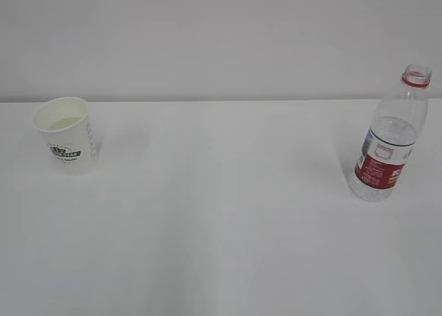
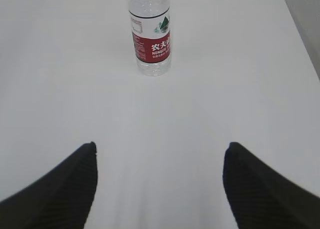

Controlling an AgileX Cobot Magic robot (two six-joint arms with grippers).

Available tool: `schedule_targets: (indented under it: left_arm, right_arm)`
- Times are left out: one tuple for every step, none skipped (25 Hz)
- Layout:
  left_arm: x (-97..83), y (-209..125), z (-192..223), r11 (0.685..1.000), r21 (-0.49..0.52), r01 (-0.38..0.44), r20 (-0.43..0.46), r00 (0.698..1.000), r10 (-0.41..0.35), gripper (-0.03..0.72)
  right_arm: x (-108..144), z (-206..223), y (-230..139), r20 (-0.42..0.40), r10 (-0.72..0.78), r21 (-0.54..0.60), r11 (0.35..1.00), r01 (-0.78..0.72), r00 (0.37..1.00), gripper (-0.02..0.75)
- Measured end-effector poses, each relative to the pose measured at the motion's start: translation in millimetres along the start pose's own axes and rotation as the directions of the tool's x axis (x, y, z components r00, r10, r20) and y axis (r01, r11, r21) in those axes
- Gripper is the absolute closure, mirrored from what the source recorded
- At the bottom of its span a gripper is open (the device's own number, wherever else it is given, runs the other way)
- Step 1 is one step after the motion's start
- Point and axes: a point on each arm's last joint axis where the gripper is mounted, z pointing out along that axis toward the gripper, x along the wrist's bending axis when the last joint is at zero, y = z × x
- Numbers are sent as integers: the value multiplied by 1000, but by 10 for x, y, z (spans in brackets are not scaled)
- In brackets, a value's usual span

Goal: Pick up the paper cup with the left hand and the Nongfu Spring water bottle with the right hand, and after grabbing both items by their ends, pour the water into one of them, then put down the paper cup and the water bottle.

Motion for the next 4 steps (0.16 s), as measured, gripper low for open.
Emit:
schedule_targets:
  left_arm:
    - [0, 0, 0, 1000, 0, 0, 0, 1000, 0, 291]
    - [0, 0, 0, 1000, 0, 0, 0, 1000, 0, 291]
    - [0, 0, 0, 1000, 0, -2, 0, 1000, 2, 291]
    - [0, 0, 0, 1000, 0, -2, 0, 1000, 2, 291]
  right_arm:
    - [0, 0, 0, 0, 0, 0, 1000, 0, 1000, 149]
    - [0, 0, 0, 0, 0, 0, 1000, 0, 1000, 149]
    - [0, 0, 0, 0, 0, 0, 1000, 0, 1000, 149]
    - [0, 0, 0, 0, 0, 0, 1000, 0, 1000, 149]
